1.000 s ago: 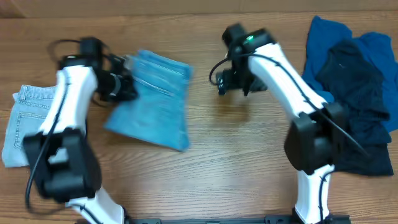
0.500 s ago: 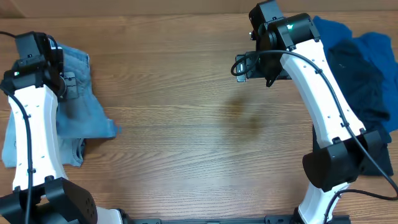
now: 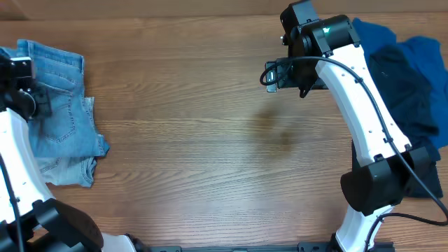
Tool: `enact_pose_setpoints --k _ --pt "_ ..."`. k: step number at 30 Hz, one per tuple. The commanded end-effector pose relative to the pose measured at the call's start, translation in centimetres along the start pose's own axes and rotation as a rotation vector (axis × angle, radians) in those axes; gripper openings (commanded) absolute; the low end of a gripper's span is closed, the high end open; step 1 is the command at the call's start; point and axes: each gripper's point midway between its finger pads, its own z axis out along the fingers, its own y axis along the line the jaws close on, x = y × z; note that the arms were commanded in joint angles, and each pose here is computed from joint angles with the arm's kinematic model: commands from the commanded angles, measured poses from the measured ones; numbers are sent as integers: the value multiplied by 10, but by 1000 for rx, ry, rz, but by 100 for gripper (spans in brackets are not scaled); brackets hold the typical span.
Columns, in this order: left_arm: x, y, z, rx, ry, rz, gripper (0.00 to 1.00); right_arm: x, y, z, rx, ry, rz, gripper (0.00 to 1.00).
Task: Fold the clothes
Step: 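Carry the folded jeans left with the left gripper onto the left stack, then release the jeans on the stack and lift the left gripper away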
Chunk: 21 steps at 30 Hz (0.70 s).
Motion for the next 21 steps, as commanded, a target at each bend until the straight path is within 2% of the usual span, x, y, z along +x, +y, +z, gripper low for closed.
enact_pose_setpoints --k 1,6,15,17,19,21 --pt "-12 3 16 40 -31 8 7 -4 -3 -6 6 -24 0 100" --pt "-3 8 50 22 30 4 10 -4 -3 -6 6 -24 0 100" --pt "0 45 53 -63 14 -47 17 -6 -2 -6 3 -31 1 100" --pt "2 52 52 -74 13 -96 100 -6 -2 -6 3 -32 1 100" --pt "3 60 52 -86 3 -181 100 -6 -2 -6 3 -32 1 100" --pt "2 63 52 -93 -7 -206 100 -6 -2 -6 3 -32 1 100"
